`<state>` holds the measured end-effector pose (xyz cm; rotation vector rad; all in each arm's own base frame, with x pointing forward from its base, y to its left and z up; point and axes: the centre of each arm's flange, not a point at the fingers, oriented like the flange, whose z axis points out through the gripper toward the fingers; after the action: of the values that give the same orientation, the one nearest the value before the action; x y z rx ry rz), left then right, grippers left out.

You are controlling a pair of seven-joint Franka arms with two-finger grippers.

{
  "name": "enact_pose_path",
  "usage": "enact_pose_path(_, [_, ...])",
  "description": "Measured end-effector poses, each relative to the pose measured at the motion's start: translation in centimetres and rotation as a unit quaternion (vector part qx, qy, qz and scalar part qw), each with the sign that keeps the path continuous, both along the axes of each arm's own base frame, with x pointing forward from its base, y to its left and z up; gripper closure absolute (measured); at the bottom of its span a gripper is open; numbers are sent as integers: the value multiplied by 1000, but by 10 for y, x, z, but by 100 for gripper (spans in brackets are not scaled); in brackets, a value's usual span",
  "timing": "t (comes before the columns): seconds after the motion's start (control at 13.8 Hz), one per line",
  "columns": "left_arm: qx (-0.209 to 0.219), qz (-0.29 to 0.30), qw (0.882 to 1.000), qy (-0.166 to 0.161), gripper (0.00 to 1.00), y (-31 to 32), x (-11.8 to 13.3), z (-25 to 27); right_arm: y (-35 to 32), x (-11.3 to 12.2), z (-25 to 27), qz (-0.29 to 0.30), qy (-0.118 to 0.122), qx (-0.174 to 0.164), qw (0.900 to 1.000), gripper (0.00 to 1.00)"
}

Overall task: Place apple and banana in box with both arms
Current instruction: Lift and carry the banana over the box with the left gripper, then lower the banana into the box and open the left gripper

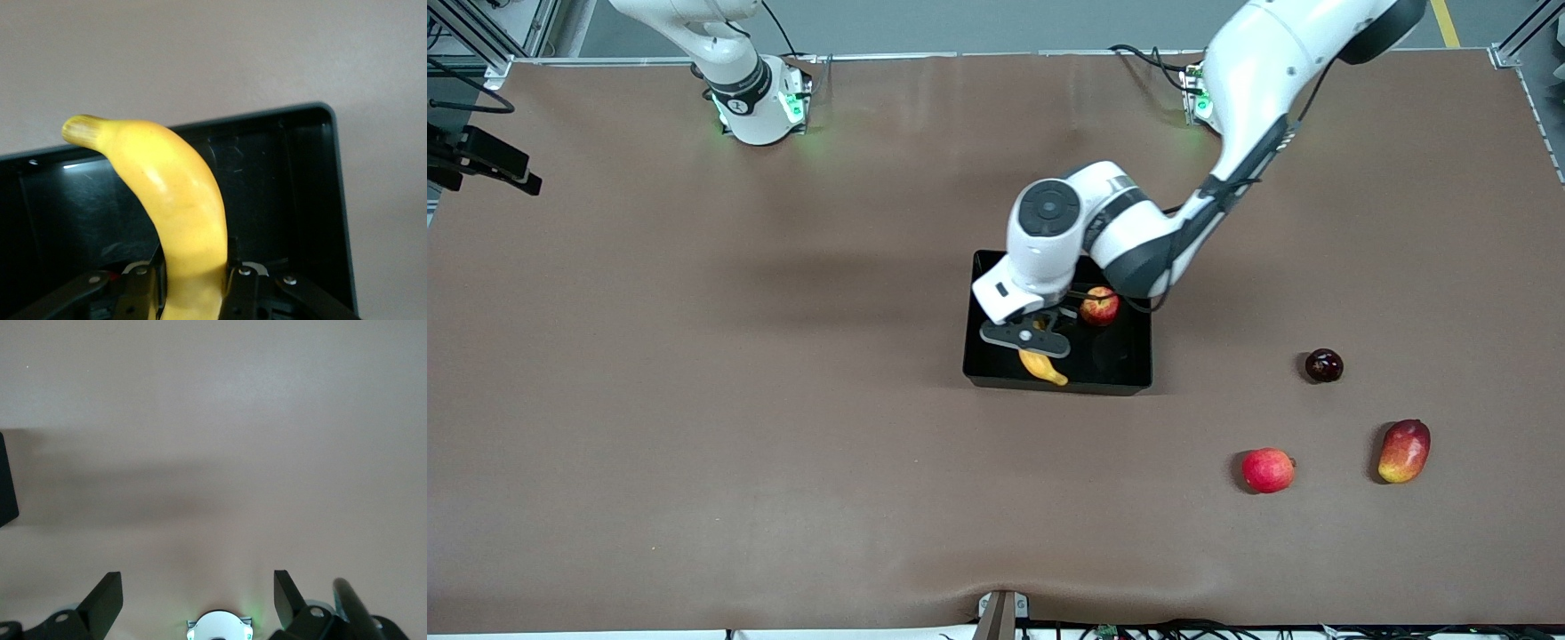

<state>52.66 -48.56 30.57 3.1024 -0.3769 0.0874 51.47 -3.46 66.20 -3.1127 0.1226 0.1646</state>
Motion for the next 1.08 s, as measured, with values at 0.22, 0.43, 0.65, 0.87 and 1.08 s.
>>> enact_pose_path(0.22, [9,-3,1000,8,65,-11,-9,-21,0,0,-1,0,0,0,1000,0])
enact_pose_path(0.43, [5,3,1000,13,65,-6,-2,-41,-1,0,-1,-1,1,0,1000,0])
enact_pose_path(0.65, [12,6,1000,18,65,-2,0,-61,-4,0,-1,-4,1,1,1000,0])
enact_pose_path(0.87, [20,5,999,26,65,-2,-2,-87,-4,0,-1,-5,0,3,1000,0])
enact_pose_path(1.08, [23,4,999,33,65,-2,-6,-111,-4,0,-1,-5,0,4,1000,0])
